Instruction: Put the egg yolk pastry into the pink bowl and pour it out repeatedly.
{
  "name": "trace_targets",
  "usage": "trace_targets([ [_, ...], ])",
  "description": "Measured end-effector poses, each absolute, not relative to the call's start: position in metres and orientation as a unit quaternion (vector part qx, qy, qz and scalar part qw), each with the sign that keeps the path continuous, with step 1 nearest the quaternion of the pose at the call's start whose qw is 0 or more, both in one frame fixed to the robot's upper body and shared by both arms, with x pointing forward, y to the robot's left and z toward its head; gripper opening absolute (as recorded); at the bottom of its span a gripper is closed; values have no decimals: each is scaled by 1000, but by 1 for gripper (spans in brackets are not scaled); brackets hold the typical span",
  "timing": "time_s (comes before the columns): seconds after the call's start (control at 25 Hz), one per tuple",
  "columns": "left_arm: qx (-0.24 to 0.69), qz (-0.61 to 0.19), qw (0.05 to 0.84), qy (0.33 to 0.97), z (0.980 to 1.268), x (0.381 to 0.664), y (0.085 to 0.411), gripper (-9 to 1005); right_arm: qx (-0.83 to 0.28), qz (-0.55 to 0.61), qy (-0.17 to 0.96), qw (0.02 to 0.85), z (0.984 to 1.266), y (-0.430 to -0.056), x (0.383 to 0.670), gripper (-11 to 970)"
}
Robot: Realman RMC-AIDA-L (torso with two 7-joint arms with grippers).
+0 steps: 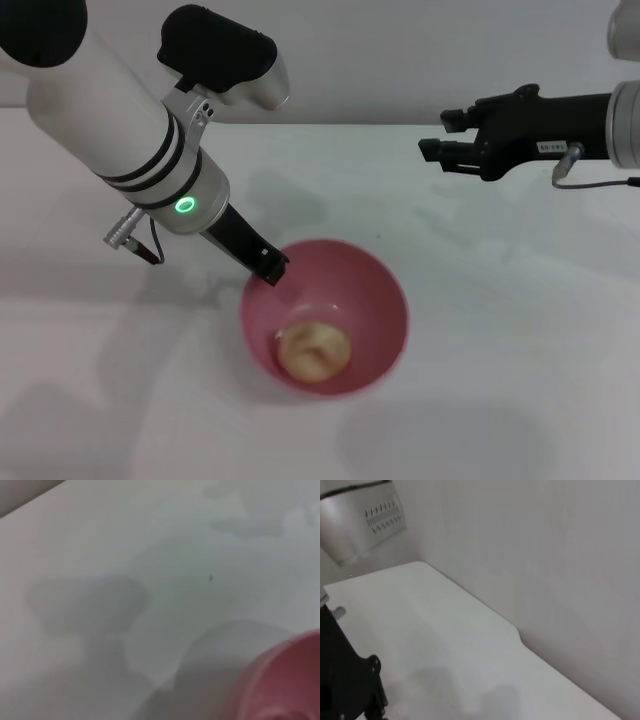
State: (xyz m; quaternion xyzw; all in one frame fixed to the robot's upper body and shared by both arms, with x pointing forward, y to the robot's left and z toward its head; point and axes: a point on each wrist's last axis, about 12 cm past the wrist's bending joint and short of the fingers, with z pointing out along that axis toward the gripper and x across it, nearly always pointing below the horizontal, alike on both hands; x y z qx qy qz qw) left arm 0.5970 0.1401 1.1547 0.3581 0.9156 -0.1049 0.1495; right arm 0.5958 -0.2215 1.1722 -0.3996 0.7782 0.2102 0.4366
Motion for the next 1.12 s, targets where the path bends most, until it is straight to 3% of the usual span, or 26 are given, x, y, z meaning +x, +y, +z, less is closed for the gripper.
trace_targets([
  [0.24, 358, -101, 151, 916, 1155, 598, 142, 106, -403, 210, 777, 436, 1171, -221, 596, 445],
  [0.64, 317, -119, 215, 916, 1179, 609, 165, 527, -387, 213, 786, 432, 1163, -226, 596, 445],
  [0.88, 275, -143, 302, 901, 1198, 612, 194, 518, -349, 232, 792, 444, 1159, -236, 594, 445],
  [1.12, 217, -236, 458, 829, 1197, 600, 238, 508, -205, 326, 772, 506, 1152, -268, 588, 445],
])
